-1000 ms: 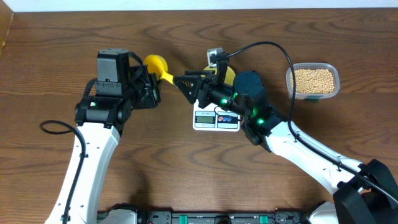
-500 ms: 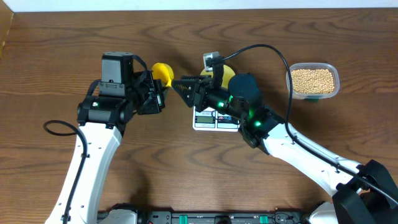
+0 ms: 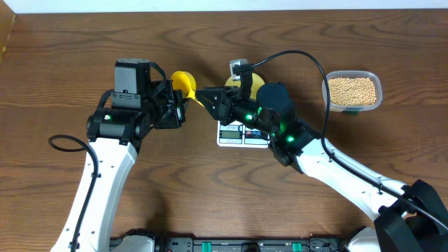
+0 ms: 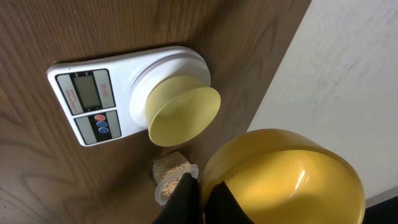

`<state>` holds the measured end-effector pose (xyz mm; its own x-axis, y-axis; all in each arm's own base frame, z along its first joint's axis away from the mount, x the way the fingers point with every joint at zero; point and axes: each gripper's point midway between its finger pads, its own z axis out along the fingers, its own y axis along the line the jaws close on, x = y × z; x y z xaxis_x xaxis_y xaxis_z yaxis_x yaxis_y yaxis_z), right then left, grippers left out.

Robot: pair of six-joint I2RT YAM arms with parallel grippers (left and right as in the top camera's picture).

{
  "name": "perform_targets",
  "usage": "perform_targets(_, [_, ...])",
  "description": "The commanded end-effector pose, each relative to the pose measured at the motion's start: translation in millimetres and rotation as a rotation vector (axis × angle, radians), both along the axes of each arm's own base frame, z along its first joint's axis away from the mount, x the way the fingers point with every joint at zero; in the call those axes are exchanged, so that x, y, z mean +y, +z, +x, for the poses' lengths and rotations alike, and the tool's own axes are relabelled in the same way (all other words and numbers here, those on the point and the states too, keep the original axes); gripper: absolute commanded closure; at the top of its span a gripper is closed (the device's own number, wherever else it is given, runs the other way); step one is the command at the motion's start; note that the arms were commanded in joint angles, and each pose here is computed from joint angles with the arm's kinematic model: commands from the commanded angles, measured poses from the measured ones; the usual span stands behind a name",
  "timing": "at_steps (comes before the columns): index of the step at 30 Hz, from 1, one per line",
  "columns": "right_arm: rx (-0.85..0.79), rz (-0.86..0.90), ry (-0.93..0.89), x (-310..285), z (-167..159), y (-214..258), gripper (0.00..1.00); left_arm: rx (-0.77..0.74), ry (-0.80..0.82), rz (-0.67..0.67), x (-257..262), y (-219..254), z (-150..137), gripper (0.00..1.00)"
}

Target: Scoop item into bowl and weigh 50g on scale

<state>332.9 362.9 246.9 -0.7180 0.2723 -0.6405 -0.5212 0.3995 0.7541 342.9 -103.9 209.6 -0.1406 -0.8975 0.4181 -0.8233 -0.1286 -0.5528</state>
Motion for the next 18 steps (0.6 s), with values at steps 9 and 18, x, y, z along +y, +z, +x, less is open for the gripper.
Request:
perform_targets(9, [0.051, 0.021, 0.005, 6.0, -2.8, 2.6, 0.71, -0.014, -0.017, 0.025, 0.2, 1.1, 1.3, 0.92])
perform_targets(18, [0.06, 0.026, 0.002, 7.7, -4.2, 2.6, 0.75, -0.013, -0.017, 0.026, 0.3, 1.0, 1.2, 0.92])
